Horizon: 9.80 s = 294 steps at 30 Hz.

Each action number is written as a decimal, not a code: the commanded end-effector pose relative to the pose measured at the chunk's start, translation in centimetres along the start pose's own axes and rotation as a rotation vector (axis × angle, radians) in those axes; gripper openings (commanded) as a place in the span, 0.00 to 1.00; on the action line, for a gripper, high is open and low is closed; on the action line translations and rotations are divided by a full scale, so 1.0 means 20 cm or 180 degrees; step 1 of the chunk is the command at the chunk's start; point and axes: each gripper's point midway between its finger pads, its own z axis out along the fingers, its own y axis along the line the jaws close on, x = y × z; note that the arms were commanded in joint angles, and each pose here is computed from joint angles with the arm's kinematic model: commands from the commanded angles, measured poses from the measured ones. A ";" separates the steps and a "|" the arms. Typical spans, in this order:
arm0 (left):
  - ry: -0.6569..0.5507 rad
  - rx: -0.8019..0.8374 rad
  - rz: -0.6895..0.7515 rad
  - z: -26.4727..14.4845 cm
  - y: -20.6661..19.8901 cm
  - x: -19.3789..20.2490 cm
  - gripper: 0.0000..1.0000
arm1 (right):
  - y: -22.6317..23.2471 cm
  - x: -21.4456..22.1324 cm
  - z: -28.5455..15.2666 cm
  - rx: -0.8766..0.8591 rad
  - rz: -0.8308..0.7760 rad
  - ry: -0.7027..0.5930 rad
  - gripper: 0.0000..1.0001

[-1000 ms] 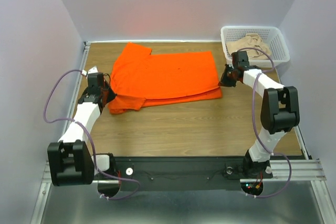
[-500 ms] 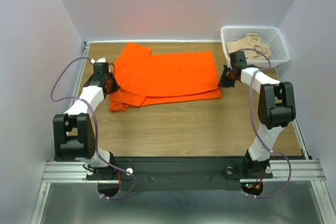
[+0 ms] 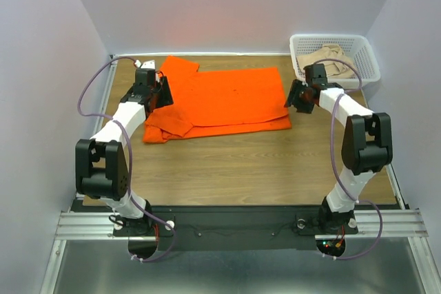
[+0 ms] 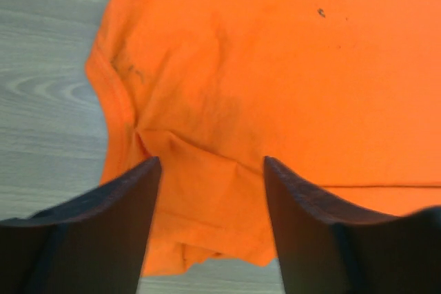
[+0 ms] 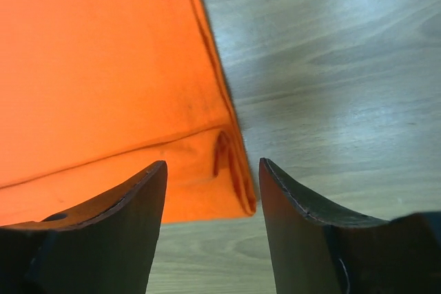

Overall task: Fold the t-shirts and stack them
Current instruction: Fold the tshirt

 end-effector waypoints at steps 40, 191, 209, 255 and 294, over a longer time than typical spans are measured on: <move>-0.0168 -0.0501 -0.1553 -0.20 0.34 0.57 0.74 | -0.01 0.35 -0.08 -0.0494 0.0716 -0.0051 0.61; 0.0396 -0.0601 -0.1661 -0.07 0.42 0.72 0.15 | 1.88 0.71 0.05 -0.1456 -0.3343 -0.0929 0.01; 0.0427 -0.0582 -0.1659 -0.06 0.42 0.73 0.15 | 1.77 0.41 -0.01 -0.1428 -0.2875 -0.0998 0.59; -0.0604 -0.0193 -0.0776 -0.43 0.16 0.05 0.70 | 1.36 0.16 -0.04 -0.0910 -0.2279 -0.0984 0.68; 0.0175 -0.1373 0.1380 0.28 -0.21 0.15 0.55 | 0.27 0.33 -0.61 0.0143 -0.1710 -0.1210 0.77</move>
